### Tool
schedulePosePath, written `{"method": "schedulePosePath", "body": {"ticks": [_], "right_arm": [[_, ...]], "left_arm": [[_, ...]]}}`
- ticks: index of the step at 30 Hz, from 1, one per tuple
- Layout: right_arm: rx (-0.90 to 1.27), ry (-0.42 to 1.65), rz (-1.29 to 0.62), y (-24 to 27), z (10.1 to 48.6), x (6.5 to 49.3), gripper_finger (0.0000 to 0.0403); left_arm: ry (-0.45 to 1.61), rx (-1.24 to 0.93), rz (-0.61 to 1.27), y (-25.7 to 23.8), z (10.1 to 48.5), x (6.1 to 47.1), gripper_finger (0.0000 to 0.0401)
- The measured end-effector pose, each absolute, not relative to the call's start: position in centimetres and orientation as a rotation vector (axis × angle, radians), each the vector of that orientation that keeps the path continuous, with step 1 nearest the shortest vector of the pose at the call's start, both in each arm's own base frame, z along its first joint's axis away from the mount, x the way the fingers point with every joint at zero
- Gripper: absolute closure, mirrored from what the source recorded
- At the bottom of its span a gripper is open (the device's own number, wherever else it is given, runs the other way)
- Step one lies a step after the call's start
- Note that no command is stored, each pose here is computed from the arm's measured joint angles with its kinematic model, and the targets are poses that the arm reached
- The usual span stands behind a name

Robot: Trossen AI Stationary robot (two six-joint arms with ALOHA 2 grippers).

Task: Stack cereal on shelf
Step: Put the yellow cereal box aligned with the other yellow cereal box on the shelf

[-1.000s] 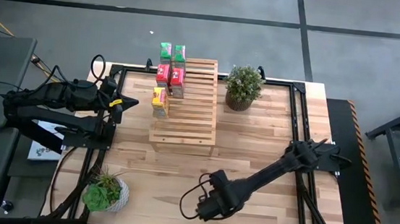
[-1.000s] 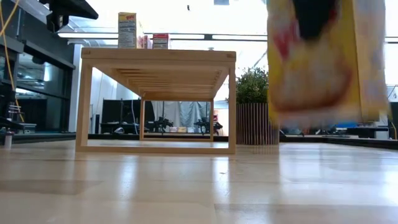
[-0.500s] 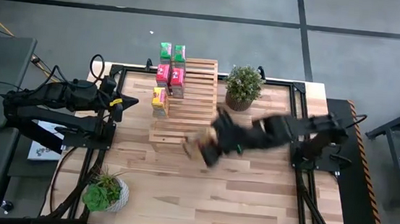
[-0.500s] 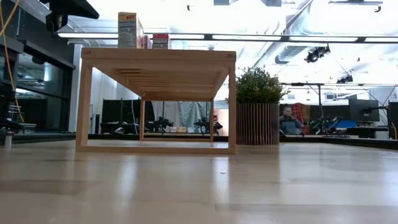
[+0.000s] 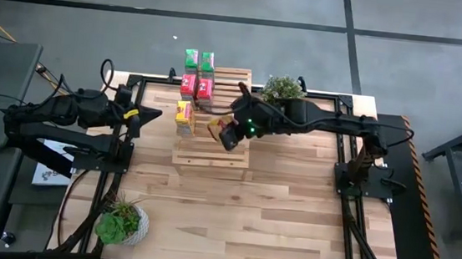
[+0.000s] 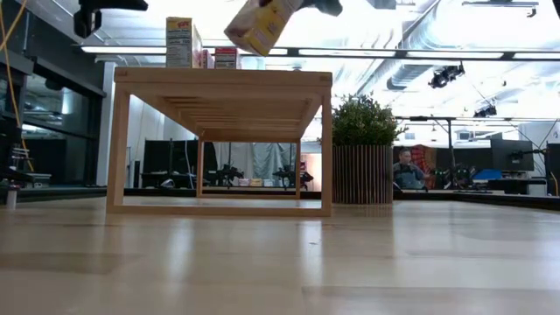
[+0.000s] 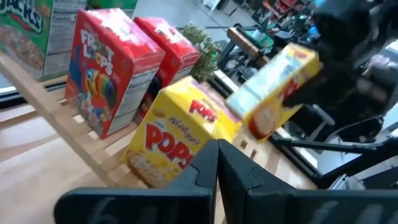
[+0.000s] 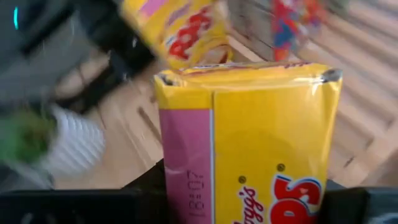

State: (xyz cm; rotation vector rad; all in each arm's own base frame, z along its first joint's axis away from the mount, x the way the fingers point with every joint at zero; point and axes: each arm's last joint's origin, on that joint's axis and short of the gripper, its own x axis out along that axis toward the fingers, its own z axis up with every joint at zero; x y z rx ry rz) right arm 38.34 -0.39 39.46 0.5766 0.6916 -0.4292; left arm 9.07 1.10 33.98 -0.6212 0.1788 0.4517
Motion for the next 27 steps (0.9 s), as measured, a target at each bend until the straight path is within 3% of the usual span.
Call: {"method": "schedulePosePath", "body": {"ticks": [5,12,22,27], "right_arm": [[0.213,0.754,-0.256,0.1,39.5,38.4,0.0274],[-0.040,0.879,-0.149,-0.3,38.6,37.9,0.0274],[-0.101,0.986,-0.099,-2.4,37.2,38.1,0.0271],[-0.119,1.003,-0.092,-2.8,36.4,38.7,0.0236]], "left_arm": [[0.152,-0.625,0.448,1.1,34.2,9.1,0.0401],[0.149,-0.624,0.455,1.1,34.2,9.1,0.0401],[0.142,-0.628,0.472,1.2,34.2,9.1,0.0401],[0.141,-0.627,0.474,1.2,34.2,9.1,0.0401]]}}
